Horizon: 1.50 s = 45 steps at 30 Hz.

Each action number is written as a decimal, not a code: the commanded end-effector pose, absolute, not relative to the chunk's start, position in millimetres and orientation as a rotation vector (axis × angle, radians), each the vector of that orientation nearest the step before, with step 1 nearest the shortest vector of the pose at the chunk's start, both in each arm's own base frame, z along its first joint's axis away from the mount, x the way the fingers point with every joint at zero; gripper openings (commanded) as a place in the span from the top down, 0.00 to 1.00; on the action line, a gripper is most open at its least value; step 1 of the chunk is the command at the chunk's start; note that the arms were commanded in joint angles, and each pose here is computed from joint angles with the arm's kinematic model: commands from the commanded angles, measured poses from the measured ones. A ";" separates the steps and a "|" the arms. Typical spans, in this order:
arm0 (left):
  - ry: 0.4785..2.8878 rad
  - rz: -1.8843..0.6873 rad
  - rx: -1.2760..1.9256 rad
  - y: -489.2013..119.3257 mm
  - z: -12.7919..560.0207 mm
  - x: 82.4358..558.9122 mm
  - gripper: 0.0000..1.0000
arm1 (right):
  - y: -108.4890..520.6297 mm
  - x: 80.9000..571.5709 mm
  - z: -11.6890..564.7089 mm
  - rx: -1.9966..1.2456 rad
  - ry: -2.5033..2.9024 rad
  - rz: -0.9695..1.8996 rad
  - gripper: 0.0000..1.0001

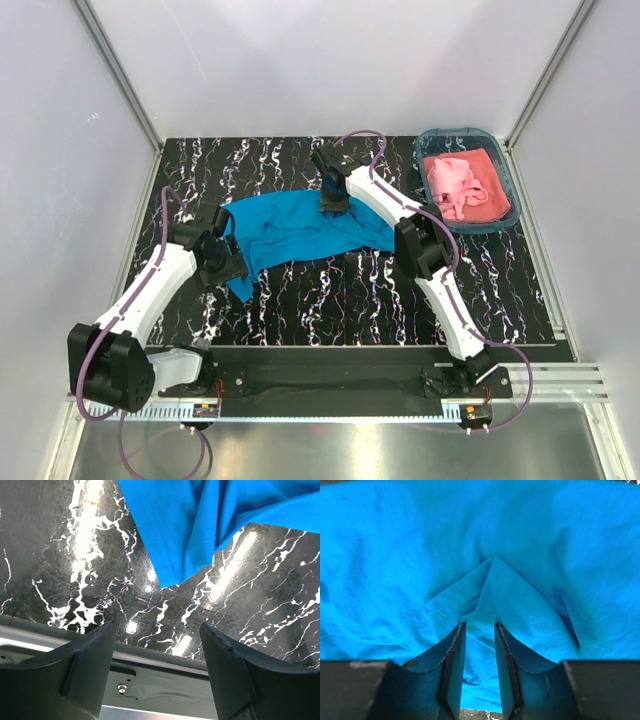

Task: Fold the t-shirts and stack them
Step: Flatten the tshirt out

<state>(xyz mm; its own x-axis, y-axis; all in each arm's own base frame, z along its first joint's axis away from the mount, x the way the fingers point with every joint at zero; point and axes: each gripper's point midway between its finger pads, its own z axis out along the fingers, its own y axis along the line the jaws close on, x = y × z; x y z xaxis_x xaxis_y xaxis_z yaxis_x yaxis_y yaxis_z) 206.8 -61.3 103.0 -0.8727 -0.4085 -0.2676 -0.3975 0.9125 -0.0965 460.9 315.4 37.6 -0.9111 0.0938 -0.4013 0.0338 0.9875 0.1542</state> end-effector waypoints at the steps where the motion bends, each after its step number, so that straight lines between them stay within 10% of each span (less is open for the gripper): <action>1: 2.751 -0.117 -0.599 -68.2 108.4 215.4 0.27 | 316.2 473.3 42.6 0.073 2.661 0.177 0.63; 27: 2.789 -0.123 -0.572 -68.8 95.9 206.0 0.27 | 324.3 461.8 10.8 -0.143 2.690 0.099 0.66; 45: 2.844 -0.147 -0.714 -76.5 82.3 195.4 0.21 | 282.3 465.7 111.0 -0.118 2.569 0.066 1.00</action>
